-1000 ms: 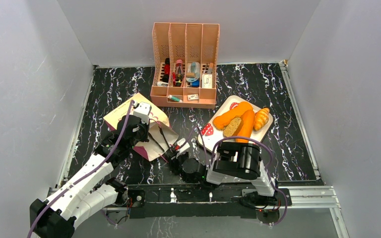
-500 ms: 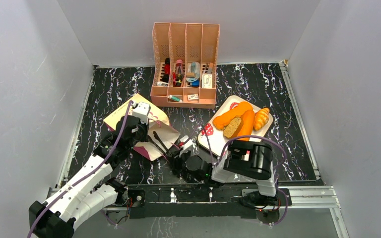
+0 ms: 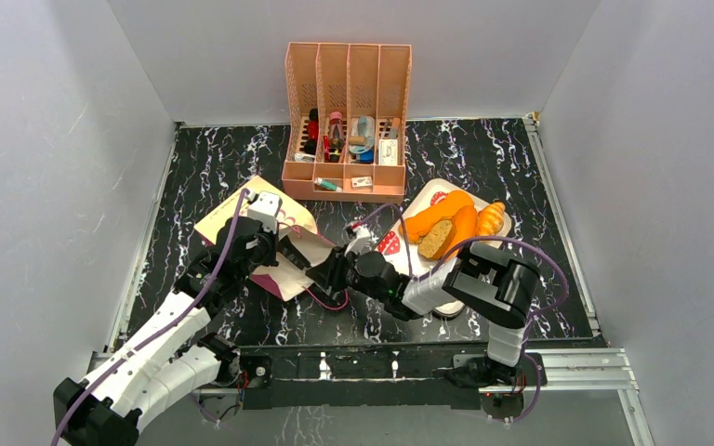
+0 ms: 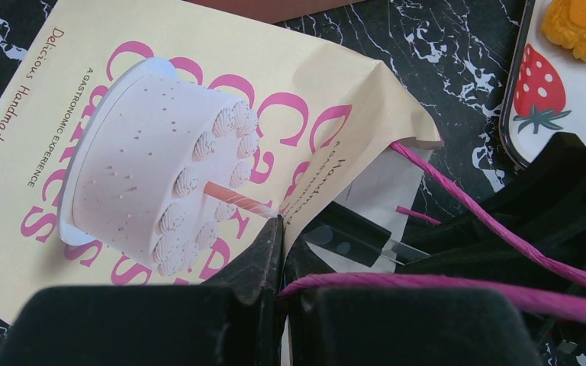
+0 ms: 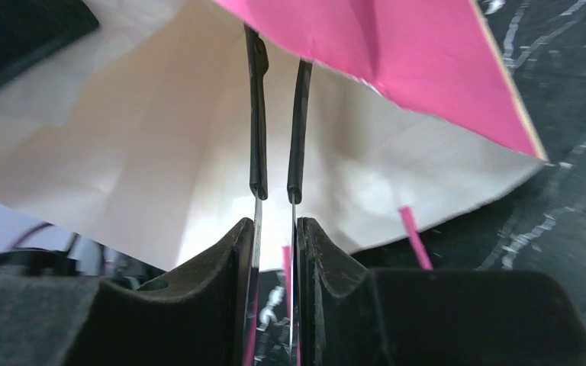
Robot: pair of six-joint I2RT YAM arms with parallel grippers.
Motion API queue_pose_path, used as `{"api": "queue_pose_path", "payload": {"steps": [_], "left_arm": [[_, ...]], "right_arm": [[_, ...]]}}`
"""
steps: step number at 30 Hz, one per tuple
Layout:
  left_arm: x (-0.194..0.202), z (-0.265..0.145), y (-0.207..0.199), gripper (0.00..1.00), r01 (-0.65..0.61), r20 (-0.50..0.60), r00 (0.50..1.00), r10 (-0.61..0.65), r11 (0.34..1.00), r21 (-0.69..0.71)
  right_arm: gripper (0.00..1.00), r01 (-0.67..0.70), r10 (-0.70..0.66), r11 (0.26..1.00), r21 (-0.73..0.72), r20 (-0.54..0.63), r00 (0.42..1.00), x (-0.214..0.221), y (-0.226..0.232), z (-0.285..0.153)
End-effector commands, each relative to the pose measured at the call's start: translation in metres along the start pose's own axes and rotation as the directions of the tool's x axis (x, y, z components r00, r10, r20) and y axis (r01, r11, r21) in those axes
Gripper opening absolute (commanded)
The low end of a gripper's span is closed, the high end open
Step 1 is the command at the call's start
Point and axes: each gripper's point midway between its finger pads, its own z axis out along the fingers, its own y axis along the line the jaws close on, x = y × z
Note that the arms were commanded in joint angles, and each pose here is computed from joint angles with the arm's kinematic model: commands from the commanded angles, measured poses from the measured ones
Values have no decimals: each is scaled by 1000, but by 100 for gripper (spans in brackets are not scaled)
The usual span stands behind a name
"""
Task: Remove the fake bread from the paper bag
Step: Adjust the clamp on the paper bag, then take out the fake bread from the paper bag.
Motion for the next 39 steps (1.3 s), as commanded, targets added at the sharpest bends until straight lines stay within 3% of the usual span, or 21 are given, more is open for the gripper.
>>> {"api": "queue_pose_path", "payload": {"steps": [1,17,29,39], "left_arm": [[-7,-6,-5,0,-6,23,1000,5,999,31],[-11,-7,-10,0,-13,39,999,11,998,64],[-11,-10,-13,0,-14,47,999,10,996,86],[-15,-12,-14,0,-26,60,998,20,995,94]], "right_arm": [[20,-225,214,964,-139,-92,972,-17,42,11],[24,-616,607,788,-5,-168,777,-17,20,11],[28,-735,735,678,25,-45,677,-40,-8,15],[29,-768,773,634,92,-45,632,-37,-16,28]]}}
